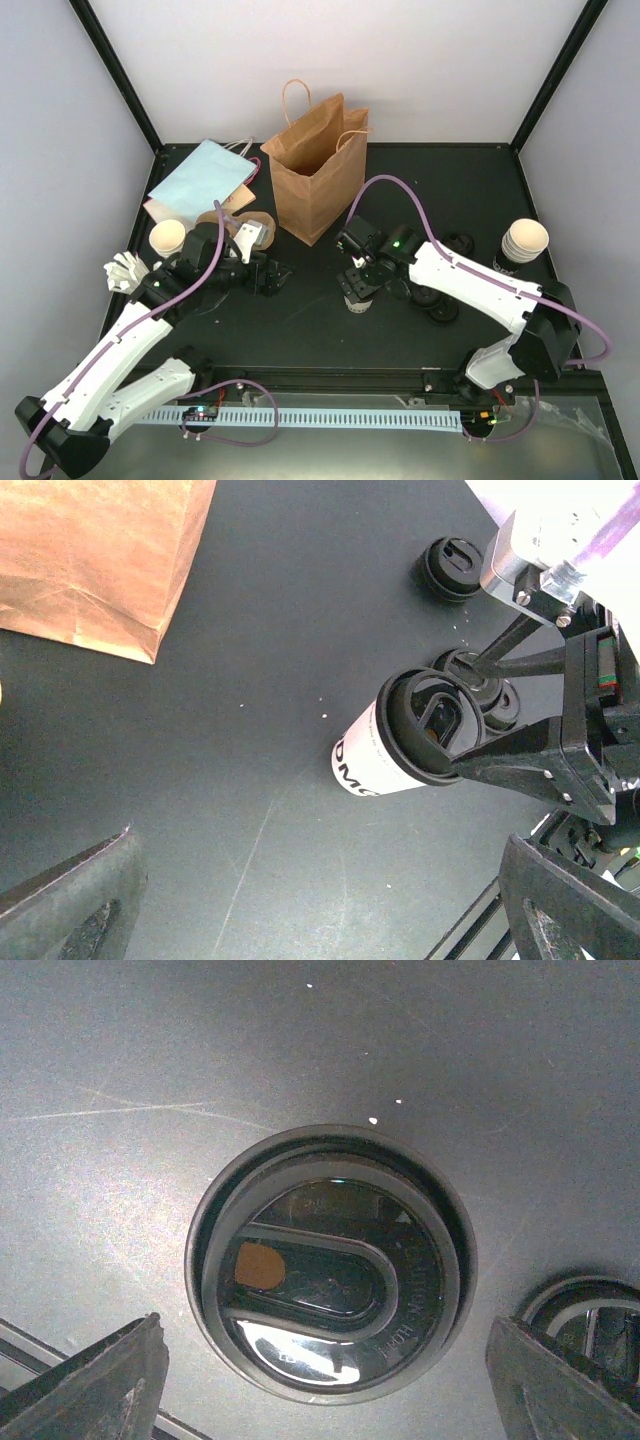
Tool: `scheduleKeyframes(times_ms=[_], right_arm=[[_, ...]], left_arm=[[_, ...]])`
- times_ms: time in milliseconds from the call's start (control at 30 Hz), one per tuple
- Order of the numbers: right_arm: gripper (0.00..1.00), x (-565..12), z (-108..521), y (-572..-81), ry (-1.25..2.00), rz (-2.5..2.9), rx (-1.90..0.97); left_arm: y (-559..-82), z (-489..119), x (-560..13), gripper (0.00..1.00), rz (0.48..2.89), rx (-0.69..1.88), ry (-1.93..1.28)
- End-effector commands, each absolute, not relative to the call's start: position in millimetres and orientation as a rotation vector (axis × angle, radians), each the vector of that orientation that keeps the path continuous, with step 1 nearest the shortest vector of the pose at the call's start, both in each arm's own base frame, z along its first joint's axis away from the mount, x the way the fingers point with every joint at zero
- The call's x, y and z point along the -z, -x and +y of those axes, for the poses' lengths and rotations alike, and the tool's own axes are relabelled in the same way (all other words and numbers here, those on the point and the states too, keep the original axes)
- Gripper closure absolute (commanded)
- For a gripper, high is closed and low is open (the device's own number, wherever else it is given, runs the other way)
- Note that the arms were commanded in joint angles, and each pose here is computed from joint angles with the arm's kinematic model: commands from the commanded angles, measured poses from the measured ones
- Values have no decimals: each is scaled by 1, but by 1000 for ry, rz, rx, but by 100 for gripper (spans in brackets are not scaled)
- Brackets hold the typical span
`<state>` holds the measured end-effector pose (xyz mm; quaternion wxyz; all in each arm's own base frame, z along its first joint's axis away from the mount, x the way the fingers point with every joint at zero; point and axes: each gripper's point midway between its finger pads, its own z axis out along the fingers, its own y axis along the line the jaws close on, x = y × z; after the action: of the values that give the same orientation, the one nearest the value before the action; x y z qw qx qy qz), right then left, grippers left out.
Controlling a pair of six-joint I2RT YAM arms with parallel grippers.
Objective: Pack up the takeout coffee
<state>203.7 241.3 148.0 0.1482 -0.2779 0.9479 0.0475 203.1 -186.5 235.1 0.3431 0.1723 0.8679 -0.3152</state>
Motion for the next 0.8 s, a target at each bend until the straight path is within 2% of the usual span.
scheduleKeyframes(times_ms=[0,767], right_arm=[[12,-142,245,-204,794,2729,-136],[13,-127,245,-205,782,2780,-89]], left_arm=[[-206,-184,-237,1,2235,804,-445],[-204,-180,-238,1,2234,788,-431]])
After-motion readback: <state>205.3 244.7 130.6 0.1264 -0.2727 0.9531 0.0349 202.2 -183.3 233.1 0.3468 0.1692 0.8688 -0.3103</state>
